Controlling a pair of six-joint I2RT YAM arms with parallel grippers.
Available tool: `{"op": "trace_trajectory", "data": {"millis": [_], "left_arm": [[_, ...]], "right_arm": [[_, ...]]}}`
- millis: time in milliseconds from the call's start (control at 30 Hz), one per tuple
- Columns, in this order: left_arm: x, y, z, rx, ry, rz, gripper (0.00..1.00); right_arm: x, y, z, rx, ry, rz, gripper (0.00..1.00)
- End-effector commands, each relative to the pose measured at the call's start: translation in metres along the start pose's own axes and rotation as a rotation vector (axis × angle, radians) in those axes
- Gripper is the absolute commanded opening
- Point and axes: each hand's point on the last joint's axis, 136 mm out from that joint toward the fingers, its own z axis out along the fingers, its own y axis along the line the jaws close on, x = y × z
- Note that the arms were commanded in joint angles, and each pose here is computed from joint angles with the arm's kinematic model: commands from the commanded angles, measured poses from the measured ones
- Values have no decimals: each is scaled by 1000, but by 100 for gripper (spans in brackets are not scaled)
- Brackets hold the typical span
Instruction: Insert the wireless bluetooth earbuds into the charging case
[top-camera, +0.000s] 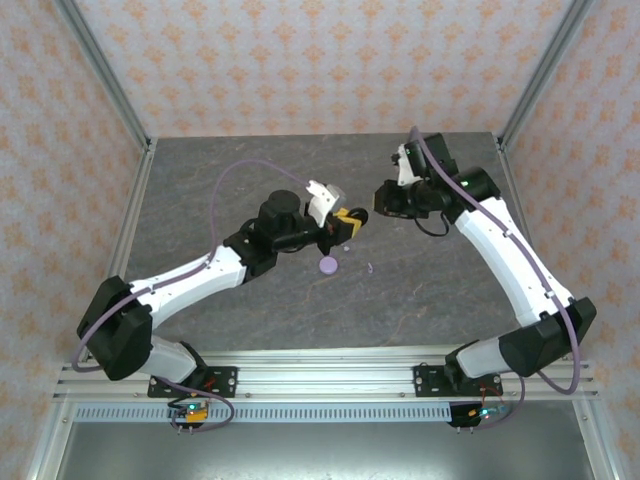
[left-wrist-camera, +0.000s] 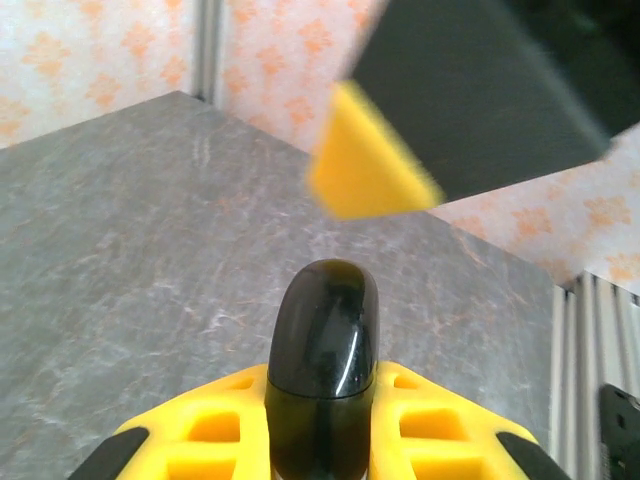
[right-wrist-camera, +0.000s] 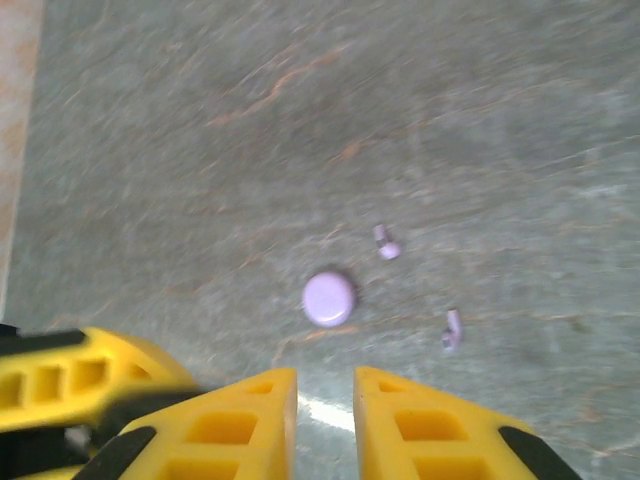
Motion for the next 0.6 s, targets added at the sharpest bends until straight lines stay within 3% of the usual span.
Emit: {"op": "trace_trajectory", "data": {"millis": [0, 100, 333, 567], "left_arm": [[-10, 38, 3, -112, -7, -187, 7], [-4, 65, 6, -175, 16, -302, 8], [22, 118, 23, -315, 186, -510, 7], [36, 162, 46, -378, 259, -575, 7]], "right_arm": [[-12, -33, -16, 129, -120, 78, 23], [-9, -44, -19, 149, -149, 102, 23], [11, -55, -13, 149, -142, 104, 24], [35, -63, -2, 123, -140, 115, 24]]}}
